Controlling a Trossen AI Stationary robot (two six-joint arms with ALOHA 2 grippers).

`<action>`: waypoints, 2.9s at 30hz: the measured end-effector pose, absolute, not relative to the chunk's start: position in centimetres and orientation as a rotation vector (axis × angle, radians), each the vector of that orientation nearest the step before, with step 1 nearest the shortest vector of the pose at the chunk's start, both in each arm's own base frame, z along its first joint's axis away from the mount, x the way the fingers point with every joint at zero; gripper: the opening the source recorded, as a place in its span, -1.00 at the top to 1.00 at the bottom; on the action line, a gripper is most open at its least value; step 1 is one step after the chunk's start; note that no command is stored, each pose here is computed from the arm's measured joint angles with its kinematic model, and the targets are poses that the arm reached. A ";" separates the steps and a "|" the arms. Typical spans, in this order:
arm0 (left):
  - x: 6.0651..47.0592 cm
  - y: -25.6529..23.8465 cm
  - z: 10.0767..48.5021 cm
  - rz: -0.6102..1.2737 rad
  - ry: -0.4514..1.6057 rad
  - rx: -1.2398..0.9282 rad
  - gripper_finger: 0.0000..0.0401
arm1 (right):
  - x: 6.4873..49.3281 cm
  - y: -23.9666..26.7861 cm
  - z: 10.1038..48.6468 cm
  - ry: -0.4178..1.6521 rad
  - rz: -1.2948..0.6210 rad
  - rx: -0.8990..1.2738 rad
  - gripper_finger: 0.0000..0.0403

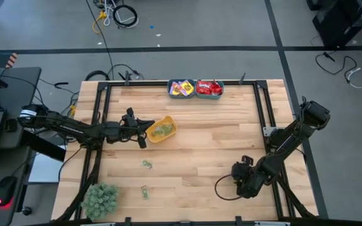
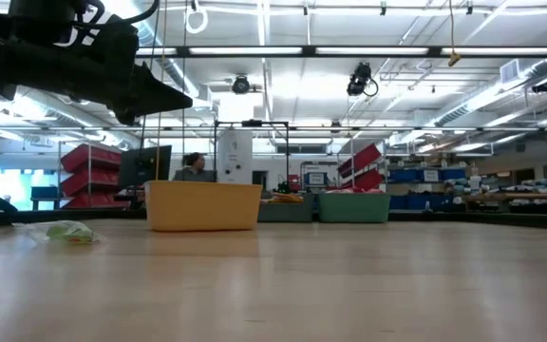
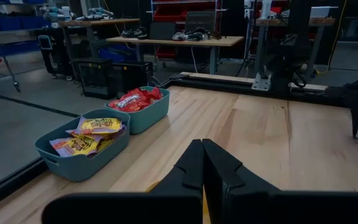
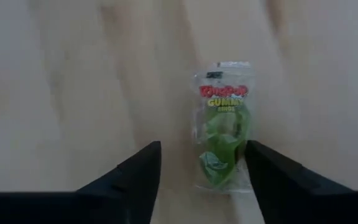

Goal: Sort candy
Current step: Put the green gummy into the yellow bin

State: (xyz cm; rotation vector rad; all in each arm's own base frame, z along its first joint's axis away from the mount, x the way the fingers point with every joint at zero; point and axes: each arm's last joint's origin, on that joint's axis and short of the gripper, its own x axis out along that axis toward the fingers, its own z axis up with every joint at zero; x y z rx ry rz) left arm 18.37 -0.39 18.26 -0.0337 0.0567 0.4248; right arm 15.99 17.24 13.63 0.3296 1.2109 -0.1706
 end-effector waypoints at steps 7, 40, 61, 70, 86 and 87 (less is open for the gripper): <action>18.4 -0.4 18.3 0.425 0.056 -0.034 1.00 | 16.7 16.6 13.7 1.176 -0.190 0.316 0.38; 18.4 -0.4 18.4 0.428 0.044 -0.035 1.00 | 34.7 -3.1 18.7 0.633 -0.185 -0.023 1.00; 18.4 -0.4 18.5 0.427 0.042 -0.012 1.00 | 41.5 -4.3 17.0 0.757 -0.138 0.001 0.28; 18.4 -0.4 18.6 0.404 0.033 -0.016 1.00 | 41.5 -3.6 17.3 0.751 -0.058 0.045 -0.07; 20.1 -0.8 20.7 0.313 0.138 0.029 1.00 | 41.5 -2.7 18.1 0.716 -0.142 -0.007 0.62; 20.2 -0.9 20.9 0.308 0.148 0.032 1.00 | 41.5 -2.8 18.1 0.717 -0.160 -0.014 0.53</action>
